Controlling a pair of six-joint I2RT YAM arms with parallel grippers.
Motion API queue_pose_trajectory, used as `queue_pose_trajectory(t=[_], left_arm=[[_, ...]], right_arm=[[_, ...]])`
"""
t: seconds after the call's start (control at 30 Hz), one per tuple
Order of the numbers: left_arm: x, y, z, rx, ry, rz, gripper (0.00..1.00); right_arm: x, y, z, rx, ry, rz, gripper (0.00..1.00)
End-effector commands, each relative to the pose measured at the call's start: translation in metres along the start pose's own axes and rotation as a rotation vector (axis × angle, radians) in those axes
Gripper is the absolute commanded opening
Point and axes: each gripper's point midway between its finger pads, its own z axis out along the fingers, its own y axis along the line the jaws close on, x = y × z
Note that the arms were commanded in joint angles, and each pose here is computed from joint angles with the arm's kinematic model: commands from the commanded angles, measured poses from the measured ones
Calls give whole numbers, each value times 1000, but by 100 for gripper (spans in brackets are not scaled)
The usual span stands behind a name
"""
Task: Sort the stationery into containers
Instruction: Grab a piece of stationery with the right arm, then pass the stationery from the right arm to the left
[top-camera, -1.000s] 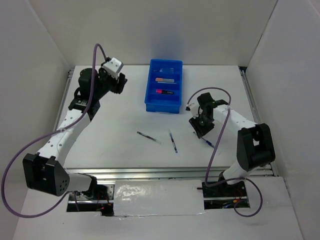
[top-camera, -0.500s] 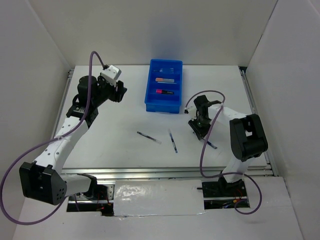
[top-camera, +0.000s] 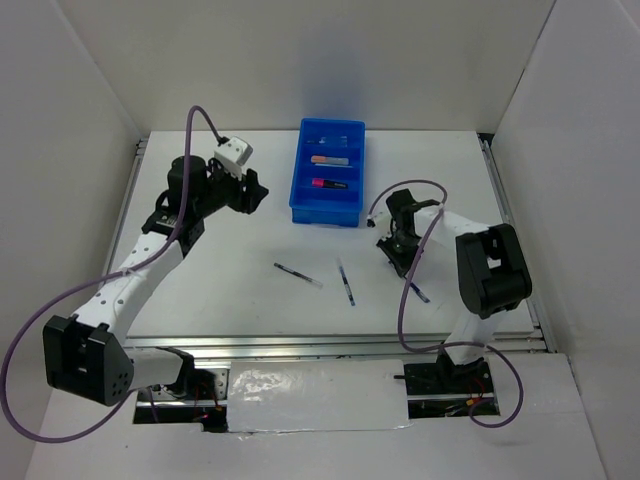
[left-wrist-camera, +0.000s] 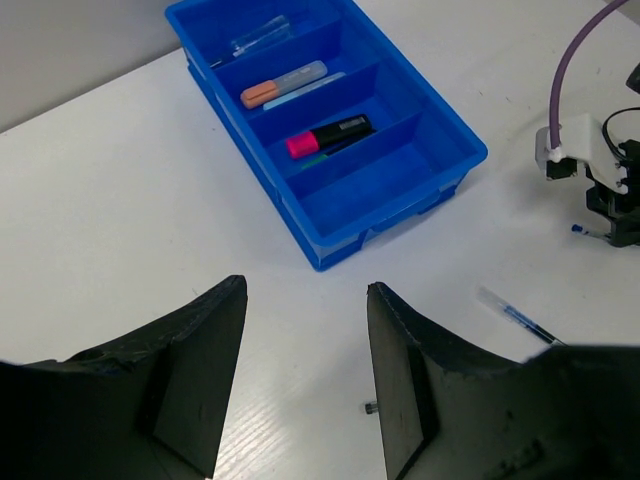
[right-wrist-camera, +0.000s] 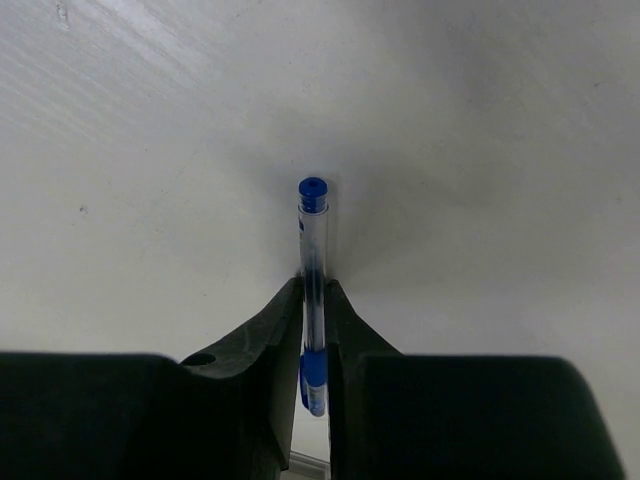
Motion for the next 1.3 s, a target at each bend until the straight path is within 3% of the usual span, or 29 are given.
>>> queue_pose_trajectory(t=[0.0, 0.17, 0.27, 0.33, 0.43, 0.5, 0.73, 0.9, 1.27], left_arm=[[-6, -9, 7, 39, -30, -15, 63], [-7, -9, 12, 45, -27, -8, 63], [-6, -14, 13, 71, -26, -17, 63], [-7, -26, 11, 148, -39, -20, 64], [-15, -55, 2, 312, -86, -47, 64], [-19, -82, -2, 461, -110, -66, 64], [-54, -132, 4, 669, -168, -180, 62], [-97, -145, 8, 735, -234, -281, 61], [-108, -175, 10, 873, -235, -321, 65]], right_arm=[[-1, -2, 2, -2, 50, -32, 19], [3, 1, 5, -22, 104, -24, 18], [-10, 4, -6, -35, 48, -30, 5], [-34, 4, -28, -58, -57, -22, 1], [-90, 14, -96, -159, -351, -34, 0], [-129, 31, -166, -252, -611, -58, 0], [-193, 75, -304, -471, -1043, -14, 0], [-202, 102, -333, -557, -1130, -12, 0], [-196, 118, -337, -591, -1139, -45, 0]])
